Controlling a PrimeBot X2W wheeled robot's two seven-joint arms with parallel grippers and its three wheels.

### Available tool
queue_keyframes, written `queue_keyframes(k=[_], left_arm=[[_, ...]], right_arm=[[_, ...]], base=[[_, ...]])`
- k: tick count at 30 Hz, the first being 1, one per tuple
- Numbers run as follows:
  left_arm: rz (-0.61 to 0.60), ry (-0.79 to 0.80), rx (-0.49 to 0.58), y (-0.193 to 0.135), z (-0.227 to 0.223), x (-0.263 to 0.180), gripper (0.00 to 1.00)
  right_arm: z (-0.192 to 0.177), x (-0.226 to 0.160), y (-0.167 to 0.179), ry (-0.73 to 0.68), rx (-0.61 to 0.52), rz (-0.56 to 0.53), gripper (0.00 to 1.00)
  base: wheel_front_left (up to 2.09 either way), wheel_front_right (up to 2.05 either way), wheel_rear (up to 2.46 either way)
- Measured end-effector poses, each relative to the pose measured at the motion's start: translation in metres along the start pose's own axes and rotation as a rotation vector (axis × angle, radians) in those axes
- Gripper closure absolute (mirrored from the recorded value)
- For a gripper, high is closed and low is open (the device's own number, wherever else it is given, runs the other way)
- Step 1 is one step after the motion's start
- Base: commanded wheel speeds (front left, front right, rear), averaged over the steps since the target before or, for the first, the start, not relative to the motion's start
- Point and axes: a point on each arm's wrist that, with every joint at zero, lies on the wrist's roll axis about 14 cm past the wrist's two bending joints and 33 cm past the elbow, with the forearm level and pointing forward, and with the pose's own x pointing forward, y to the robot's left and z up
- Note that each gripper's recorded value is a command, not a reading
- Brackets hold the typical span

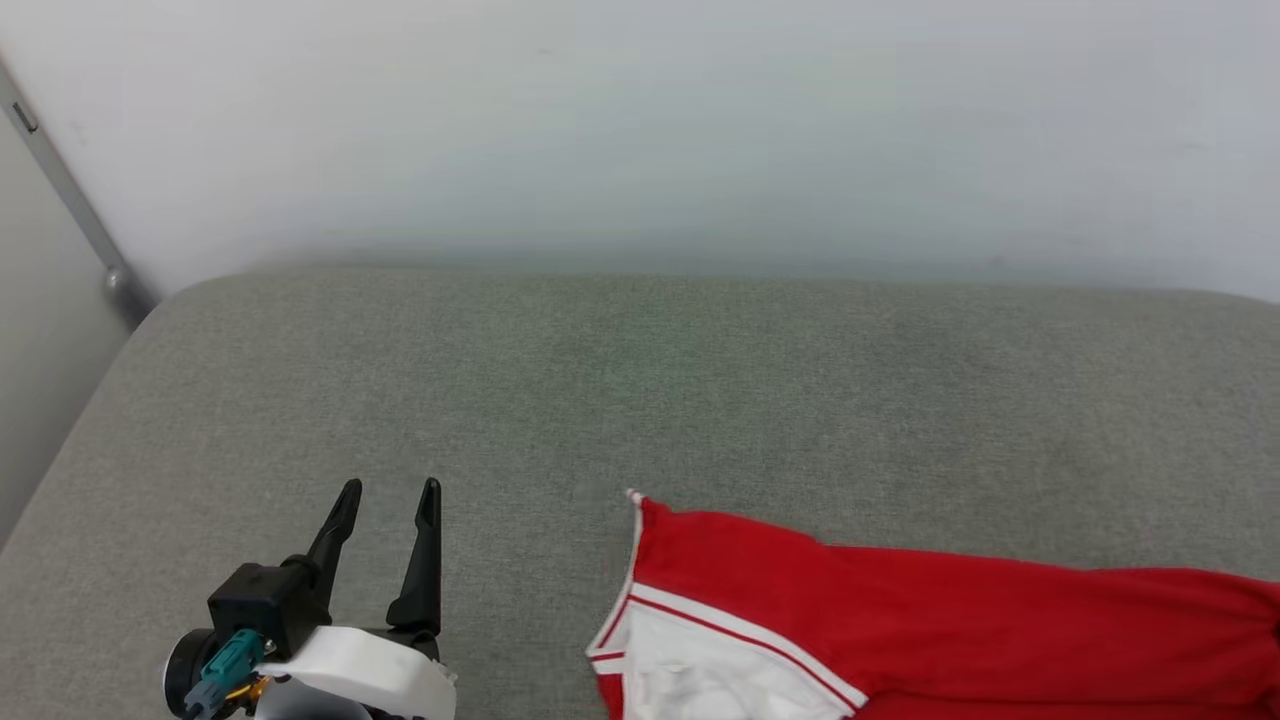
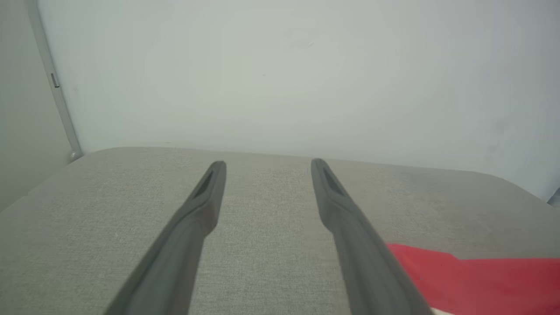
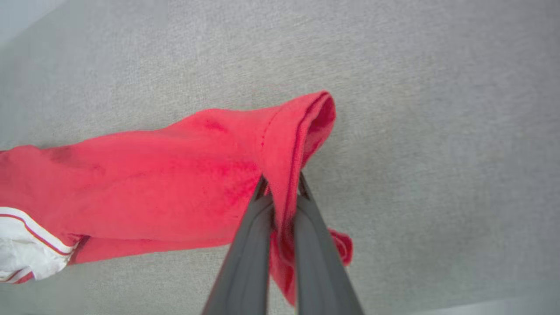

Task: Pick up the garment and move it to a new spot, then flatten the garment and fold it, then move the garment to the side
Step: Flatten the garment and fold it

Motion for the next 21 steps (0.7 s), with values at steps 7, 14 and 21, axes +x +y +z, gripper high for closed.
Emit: queue_keyframes(k=[7,14,21], left_arm=[[-0.02,0.003,-0.006,-0.008,-0.001,0.004,0.0],[-0.033,0.01,-0.013,-0.014,-0.004,0.006,0.0],[-0.037,0.021,-0.015,-0.014,-0.005,0.004,0.0]], right_arm=[[0.002,-0.019,-0.023,-0.027,0.17,-0.016,1.0],[-0.026,-0.009,0.079,0.119,0.387,0.367,1.0],[-0.029,-0.01,0.152,0.217,0.436,0.659,1.0]], base=[[0.0,0.0,0.0],[0.0,0.0,0.0],[0.0,0.0,0.0]])
